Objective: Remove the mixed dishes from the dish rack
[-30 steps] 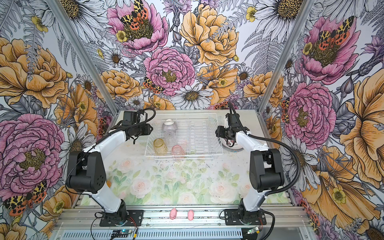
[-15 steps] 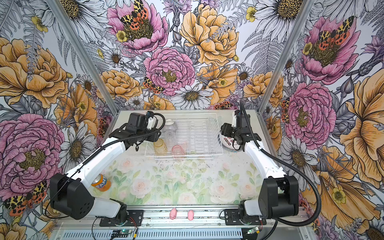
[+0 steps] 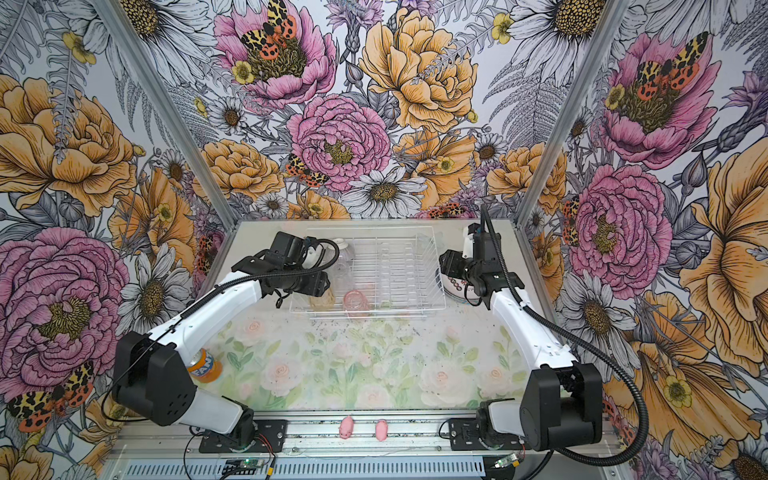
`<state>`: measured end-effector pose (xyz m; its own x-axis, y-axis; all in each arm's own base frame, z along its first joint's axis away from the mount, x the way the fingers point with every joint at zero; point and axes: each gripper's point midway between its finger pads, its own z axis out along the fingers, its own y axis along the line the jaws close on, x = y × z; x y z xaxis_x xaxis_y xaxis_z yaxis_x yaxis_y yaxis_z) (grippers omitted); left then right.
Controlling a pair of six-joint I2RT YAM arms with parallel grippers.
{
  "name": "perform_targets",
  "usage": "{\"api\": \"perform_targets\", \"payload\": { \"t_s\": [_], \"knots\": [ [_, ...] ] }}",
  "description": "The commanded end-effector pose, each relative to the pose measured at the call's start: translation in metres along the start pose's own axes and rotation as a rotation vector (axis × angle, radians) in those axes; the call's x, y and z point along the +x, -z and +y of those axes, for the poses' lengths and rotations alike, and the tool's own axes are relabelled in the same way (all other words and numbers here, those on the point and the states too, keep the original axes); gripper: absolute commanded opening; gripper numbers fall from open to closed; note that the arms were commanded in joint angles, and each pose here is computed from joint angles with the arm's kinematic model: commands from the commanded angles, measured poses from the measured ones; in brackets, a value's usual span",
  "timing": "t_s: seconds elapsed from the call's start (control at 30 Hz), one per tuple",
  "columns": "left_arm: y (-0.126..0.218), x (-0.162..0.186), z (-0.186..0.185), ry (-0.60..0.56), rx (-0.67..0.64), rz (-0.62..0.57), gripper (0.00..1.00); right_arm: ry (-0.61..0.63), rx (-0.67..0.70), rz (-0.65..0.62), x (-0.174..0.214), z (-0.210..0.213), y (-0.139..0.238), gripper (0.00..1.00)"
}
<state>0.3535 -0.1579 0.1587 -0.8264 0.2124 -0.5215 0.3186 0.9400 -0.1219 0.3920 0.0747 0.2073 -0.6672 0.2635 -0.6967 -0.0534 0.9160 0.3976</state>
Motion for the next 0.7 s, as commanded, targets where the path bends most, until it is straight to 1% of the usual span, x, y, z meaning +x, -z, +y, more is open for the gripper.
{"api": "perform_targets", "payload": {
  "t_s": [0.0, 0.07, 0.4, 0.53, 0.67],
  "knots": [
    [-0.003, -0.001, -0.003, 0.023, 0.020, 0.018, 0.75, -0.004, -0.015, -0.012, 0.000, 0.004, 0.004, 0.64],
    [-0.006, -0.001, -0.001, 0.027, 0.014, 0.023, 0.80, -0.002, -0.015, -0.011, 0.000, 0.004, 0.004, 0.64],
    [-0.009, 0.001, 0.006, 0.026, -0.015, 0.033, 0.79, -0.008, -0.012, 0.001, 0.003, 0.002, 0.000, 0.64],
    [0.004, -0.008, 0.002, -0.013, -0.046, -0.013, 0.79, -0.008, -0.012, 0.004, 0.003, 0.002, -0.001, 0.64],
    [0.022, -0.017, 0.001, -0.025, -0.061, -0.068, 0.80, -0.010, -0.013, 0.011, 0.004, 0.002, -0.003, 0.64]
  ]
}}
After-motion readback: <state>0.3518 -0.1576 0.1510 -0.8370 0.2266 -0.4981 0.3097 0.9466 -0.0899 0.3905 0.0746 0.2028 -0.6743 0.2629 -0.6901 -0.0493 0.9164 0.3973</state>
